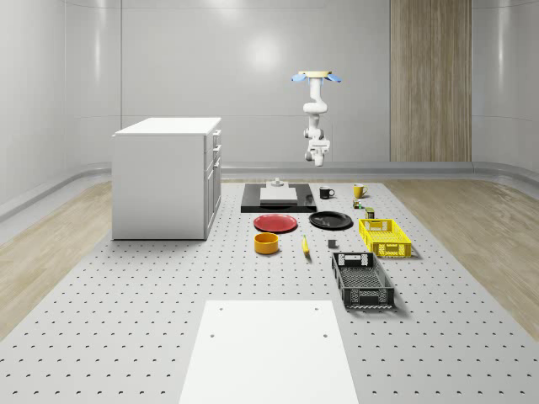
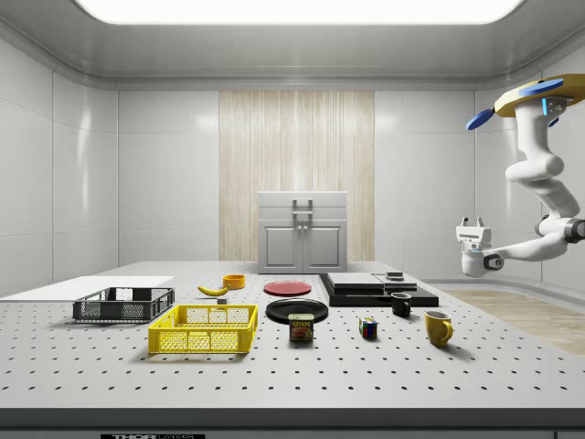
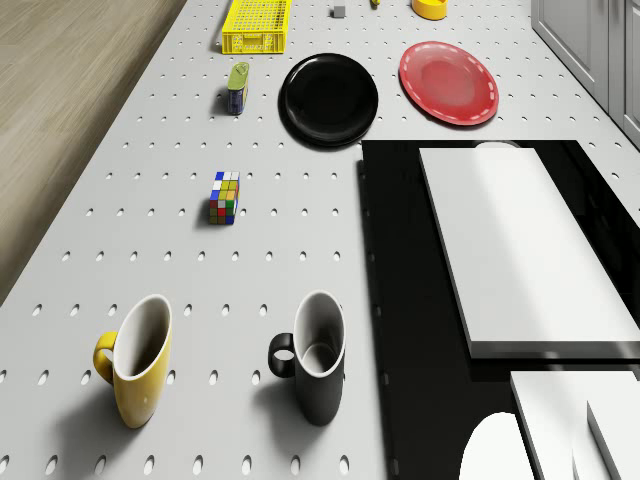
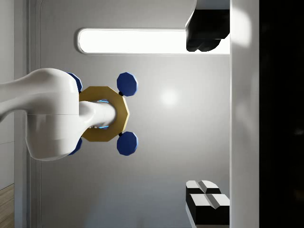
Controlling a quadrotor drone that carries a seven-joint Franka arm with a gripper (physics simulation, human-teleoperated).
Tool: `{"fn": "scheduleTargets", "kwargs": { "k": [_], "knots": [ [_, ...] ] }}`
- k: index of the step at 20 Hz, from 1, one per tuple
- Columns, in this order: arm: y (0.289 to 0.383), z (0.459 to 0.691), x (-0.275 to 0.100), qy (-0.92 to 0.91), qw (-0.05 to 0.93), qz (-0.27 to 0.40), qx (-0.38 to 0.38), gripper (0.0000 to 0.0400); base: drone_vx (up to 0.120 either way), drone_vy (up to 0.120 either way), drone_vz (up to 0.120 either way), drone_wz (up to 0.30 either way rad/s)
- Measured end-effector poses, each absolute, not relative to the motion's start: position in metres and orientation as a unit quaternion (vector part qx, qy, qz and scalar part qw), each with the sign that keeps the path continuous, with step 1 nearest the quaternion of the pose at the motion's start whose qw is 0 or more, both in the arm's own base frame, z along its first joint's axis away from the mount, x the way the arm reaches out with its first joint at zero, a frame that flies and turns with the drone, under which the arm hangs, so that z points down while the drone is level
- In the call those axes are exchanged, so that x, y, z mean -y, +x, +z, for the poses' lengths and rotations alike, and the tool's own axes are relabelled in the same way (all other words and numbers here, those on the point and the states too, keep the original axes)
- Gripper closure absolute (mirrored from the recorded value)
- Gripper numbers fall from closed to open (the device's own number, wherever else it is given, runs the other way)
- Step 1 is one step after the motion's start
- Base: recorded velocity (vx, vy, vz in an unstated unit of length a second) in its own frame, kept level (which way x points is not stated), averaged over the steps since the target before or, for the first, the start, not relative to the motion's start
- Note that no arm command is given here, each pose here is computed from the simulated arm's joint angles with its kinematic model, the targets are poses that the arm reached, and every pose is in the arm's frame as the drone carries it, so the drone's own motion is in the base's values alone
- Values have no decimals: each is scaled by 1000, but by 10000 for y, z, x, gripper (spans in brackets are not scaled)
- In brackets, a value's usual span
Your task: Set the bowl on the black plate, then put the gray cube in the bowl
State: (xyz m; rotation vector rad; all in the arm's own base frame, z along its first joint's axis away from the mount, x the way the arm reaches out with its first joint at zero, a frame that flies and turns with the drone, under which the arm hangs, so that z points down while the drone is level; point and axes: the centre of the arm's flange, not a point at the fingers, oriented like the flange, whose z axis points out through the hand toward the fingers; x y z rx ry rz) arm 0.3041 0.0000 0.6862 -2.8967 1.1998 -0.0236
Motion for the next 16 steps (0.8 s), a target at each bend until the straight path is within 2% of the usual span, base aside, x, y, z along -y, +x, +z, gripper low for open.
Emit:
{"fn": "scheduleTargets", "kwargs": {
  "k": [16],
  "knots": [
    [3035, 6913, -1, -924, 5, -13, -383, 0, 120, -120, 0, 0]
  ]
}}
